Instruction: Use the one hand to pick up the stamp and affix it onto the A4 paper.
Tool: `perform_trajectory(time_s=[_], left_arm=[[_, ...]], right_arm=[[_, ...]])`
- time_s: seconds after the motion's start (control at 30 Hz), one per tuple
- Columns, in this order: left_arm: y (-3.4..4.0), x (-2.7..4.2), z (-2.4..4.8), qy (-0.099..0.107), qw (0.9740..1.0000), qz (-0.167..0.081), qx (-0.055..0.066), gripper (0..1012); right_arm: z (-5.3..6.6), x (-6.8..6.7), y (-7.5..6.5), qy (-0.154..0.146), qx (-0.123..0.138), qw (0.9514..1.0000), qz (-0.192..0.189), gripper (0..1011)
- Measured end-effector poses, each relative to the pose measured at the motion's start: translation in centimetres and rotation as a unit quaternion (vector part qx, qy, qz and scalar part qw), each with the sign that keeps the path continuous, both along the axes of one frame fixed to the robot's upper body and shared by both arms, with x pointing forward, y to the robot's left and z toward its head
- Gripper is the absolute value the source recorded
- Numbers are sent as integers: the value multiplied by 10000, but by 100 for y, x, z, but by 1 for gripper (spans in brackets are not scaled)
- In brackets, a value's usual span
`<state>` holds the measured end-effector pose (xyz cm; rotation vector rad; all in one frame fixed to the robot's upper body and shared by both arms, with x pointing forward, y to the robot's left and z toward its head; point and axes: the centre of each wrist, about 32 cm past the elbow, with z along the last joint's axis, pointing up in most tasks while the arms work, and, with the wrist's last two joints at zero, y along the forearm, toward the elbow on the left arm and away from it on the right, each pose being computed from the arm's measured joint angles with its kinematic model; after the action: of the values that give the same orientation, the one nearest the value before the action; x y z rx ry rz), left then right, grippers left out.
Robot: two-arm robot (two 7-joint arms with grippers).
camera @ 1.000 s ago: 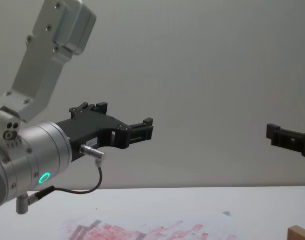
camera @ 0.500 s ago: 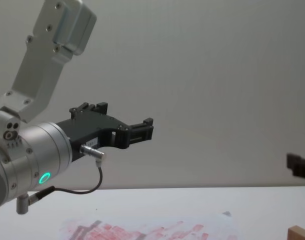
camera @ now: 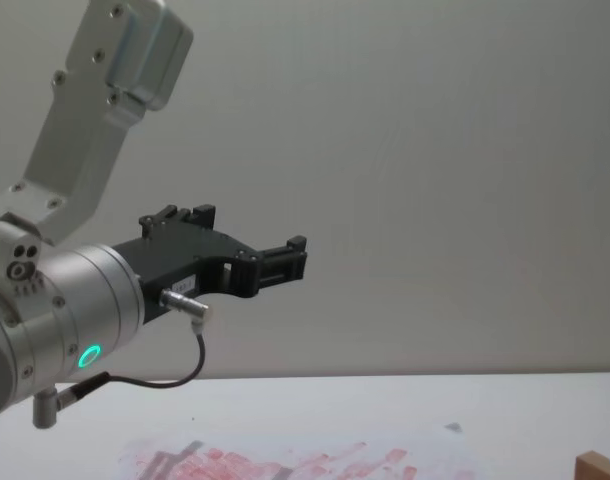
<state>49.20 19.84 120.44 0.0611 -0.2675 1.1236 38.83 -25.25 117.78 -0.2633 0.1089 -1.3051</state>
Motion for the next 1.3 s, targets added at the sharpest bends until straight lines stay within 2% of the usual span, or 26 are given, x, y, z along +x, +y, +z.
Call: perform_trajectory(time_s=[0.13,0.43,1.1,1.23,1.3], left_arm=[[0,0,0,0,10000,0,0,1001],[0,0,0,0,10000,0,0,1001],[0,0,0,0,10000,0,0,1001],[0,0,0,0,10000,0,0,1001],[0,0,0,0,10000,0,0,1001]], right_arm=[[-24,-1,-13,261,-118,9996,23,1001],[-68,88,-34,556,-325,9978,145,1001],[-133,421,-22,751,-556,9943,511,1001],[-140,455,-20,768,-571,9939,547,907],[-143,466,-18,773,-576,9938,560,892]])
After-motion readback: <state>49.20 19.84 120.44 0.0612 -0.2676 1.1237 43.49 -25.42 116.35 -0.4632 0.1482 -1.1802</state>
